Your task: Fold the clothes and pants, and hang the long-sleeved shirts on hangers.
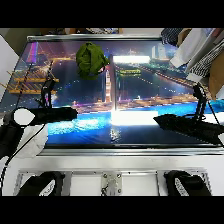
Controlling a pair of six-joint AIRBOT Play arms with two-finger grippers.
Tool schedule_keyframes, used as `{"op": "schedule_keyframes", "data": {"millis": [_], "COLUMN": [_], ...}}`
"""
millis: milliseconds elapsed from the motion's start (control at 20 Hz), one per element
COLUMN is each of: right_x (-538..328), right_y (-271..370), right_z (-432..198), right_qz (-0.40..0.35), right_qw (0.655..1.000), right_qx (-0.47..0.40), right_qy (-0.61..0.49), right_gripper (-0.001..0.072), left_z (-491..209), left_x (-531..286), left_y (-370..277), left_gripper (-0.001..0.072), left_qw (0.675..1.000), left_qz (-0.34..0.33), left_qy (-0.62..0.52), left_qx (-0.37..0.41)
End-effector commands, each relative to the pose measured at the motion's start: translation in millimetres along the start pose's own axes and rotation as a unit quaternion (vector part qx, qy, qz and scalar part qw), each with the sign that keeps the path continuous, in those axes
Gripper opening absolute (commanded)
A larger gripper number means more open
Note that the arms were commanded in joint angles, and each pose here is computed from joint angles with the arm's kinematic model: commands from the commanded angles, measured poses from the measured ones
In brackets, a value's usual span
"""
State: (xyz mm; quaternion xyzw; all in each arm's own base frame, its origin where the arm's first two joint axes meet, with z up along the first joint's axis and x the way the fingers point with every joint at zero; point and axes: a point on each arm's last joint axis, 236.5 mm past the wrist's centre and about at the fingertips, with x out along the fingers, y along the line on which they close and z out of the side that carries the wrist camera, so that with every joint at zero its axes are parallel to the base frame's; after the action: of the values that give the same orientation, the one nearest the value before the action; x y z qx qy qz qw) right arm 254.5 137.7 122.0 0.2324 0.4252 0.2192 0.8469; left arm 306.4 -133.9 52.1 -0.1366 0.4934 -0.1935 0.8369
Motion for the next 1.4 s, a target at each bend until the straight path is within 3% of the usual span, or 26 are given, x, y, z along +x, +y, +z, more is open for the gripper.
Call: {"op": "schedule_keyframes", "data": {"millis": [0, 550, 600, 650, 700, 800, 900, 1000, 1350], "right_x": [1, 1, 1, 1, 1, 1, 1, 1, 1], "right_y": [0, -1, -1, -1, -1, -1, -1, -1, -1], "right_z": [-1, -1, -1, -1, -1, -1, -1, -1, -1], "right_qz": [0.0, 0.0, 0.0, 0.0, 0.0, 0.0, 0.0, 0.0, 0.0], "right_qw": [1.0, 1.0, 1.0, 1.0, 1.0, 1.0, 1.0, 1.0, 1.0], "right_qx": [0.001, 0.001, 0.002, 0.002, 0.002, 0.002, 0.002, 0.002, 0.002], "right_qy": [0.002, 0.002, 0.002, 0.002, 0.002, 0.002, 0.002, 0.002, 0.002], "right_gripper": [0.0014, 0.0014, 0.0014, 0.0014, 0.0014, 0.0014, 0.0014, 0.0013, 0.0014], "left_z": [-1, -1, 4, 11, 24, 52, 72, 70, 5], "left_x": [1, 1, -2, -10, -24, -64, -121, -165, -159], "left_y": [1, 2, 8, 18, 33, 81, 141, 190, 309], "left_gripper": [0.0013, 0.0013, 0.0058, 0.0467, 0.0694, 0.0694, 0.0694, 0.0693, 0.0693], "left_qw": [1.0, 1.0, 1.0, 0.999, 0.996, 0.978, 0.943, 0.909, 0.884], "left_qz": [0.001, 0.003, 0.014, 0.037, 0.074, 0.183, 0.317, 0.408, 0.45], "left_qy": [0.001, 0.003, -0.003, -0.008, -0.017, -0.039, -0.056, -0.052, 0.049], "left_qx": [0.0, 0.001, 0.013, 0.037, 0.056, 0.093, 0.087, 0.065, -0.114]}}
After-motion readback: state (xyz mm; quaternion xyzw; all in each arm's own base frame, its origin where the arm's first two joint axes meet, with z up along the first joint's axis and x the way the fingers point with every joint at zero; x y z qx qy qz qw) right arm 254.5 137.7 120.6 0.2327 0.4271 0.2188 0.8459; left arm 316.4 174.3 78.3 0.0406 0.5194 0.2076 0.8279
